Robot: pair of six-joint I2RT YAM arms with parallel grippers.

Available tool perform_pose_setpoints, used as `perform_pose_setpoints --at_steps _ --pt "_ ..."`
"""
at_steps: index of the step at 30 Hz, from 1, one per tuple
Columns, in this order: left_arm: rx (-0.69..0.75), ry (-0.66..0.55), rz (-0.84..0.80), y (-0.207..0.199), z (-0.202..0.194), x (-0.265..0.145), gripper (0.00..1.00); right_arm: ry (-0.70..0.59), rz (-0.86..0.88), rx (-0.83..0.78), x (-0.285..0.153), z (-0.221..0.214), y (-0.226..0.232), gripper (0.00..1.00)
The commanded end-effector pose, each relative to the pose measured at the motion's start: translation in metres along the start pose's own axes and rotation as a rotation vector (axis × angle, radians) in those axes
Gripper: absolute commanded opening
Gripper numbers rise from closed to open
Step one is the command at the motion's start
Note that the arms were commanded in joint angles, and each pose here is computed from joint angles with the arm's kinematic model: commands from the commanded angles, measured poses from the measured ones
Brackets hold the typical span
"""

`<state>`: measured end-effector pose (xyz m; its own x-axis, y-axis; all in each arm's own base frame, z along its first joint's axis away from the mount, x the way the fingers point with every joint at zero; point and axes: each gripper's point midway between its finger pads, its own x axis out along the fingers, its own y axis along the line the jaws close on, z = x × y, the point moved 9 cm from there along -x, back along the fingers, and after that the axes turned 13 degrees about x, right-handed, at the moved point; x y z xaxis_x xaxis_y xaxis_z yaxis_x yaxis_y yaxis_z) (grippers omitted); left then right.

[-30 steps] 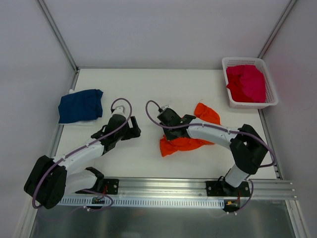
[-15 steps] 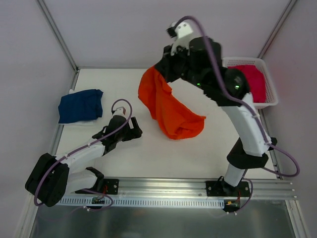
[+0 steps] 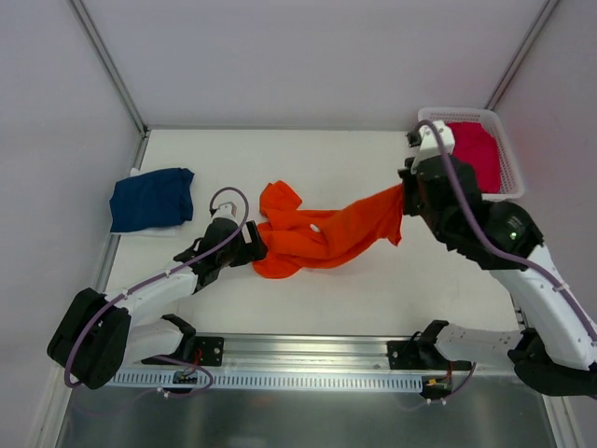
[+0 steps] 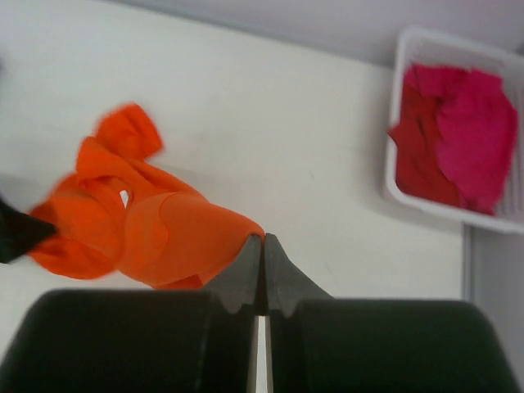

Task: Fold and stack the t-shirts
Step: Flatten the tshirt out

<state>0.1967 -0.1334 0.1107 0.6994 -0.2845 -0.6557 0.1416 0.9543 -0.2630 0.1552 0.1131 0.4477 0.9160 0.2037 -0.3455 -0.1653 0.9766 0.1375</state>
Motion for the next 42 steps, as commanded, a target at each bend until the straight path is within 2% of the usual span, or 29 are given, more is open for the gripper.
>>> perform_pose_setpoints --at_steps 1,2,4,6,7,8,9,10,11,16,19,23,24,26,27,30,34,42 --pt "-0.007 -0.029 -0.043 -0.008 0.008 -0.002 0.86 0.02 -0.293 0.001 0.011 -0.041 -0.031 0.01" --pt "-0.004 -0.026 -0.042 -0.008 0.007 -0.002 0.86 0.02 -0.313 0.039 0.006 -0.048 -0.039 0.0" --pt "-0.002 -0.021 -0.038 -0.008 0.007 -0.003 0.86 0.101 -0.379 0.06 0.009 -0.077 -0.047 0.01" --pt "-0.001 -0.026 -0.034 -0.007 0.007 -0.004 0.86 0.162 -0.41 0.064 0.008 -0.097 -0.053 0.13" --pt "0.001 -0.025 -0.031 -0.007 0.007 -0.004 0.86 0.186 -0.411 0.065 0.01 -0.105 -0.052 0.28" --pt "0.008 -0.033 -0.03 -0.007 0.009 -0.005 0.86 0.221 -0.424 0.064 0.016 -0.12 -0.053 0.74" --pt "0.012 -0.042 -0.027 -0.007 0.011 -0.005 0.87 0.235 -0.41 0.069 0.022 -0.125 -0.048 0.91" --pt "0.016 -0.044 -0.021 -0.007 0.013 -0.006 0.87 0.238 -0.395 0.065 0.029 -0.129 -0.045 0.98" --pt "0.023 -0.055 -0.016 -0.008 0.018 -0.007 0.87 0.263 -0.373 0.016 0.037 -0.138 -0.043 0.99" --pt "0.022 -0.102 0.049 -0.008 0.033 -0.008 0.87 0.179 0.057 0.084 0.095 -0.128 0.02 0.99" --pt "0.006 -0.119 0.091 -0.004 0.034 -0.009 0.87 0.239 0.173 0.073 0.136 -0.129 0.045 1.0" --pt "-0.012 -0.14 0.142 0.004 0.03 -0.012 0.88 0.288 0.257 0.062 0.19 -0.121 0.076 1.0" --pt "-0.02 -0.151 0.145 0.006 0.029 -0.014 0.88 0.344 0.267 0.044 0.21 -0.136 0.085 1.0" --pt "-0.017 -0.162 0.152 0.008 0.027 -0.017 0.89 0.34 0.289 0.042 0.228 -0.13 0.097 0.99" --pt "-0.013 -0.177 0.157 0.01 0.027 -0.02 0.89 0.391 0.284 0.03 0.247 -0.146 0.102 0.99" --pt "-0.003 -0.185 0.164 0.013 0.026 -0.022 0.9 0.398 0.32 0.039 0.269 -0.15 0.117 0.98" --pt "0.003 -0.161 0.174 0.017 0.02 -0.021 0.9 0.489 0.361 0.057 0.3 -0.178 0.132 0.98" --pt "-0.018 -0.118 0.19 0.02 0.009 -0.014 0.9 0.542 0.472 0.082 0.337 -0.198 0.156 0.96"
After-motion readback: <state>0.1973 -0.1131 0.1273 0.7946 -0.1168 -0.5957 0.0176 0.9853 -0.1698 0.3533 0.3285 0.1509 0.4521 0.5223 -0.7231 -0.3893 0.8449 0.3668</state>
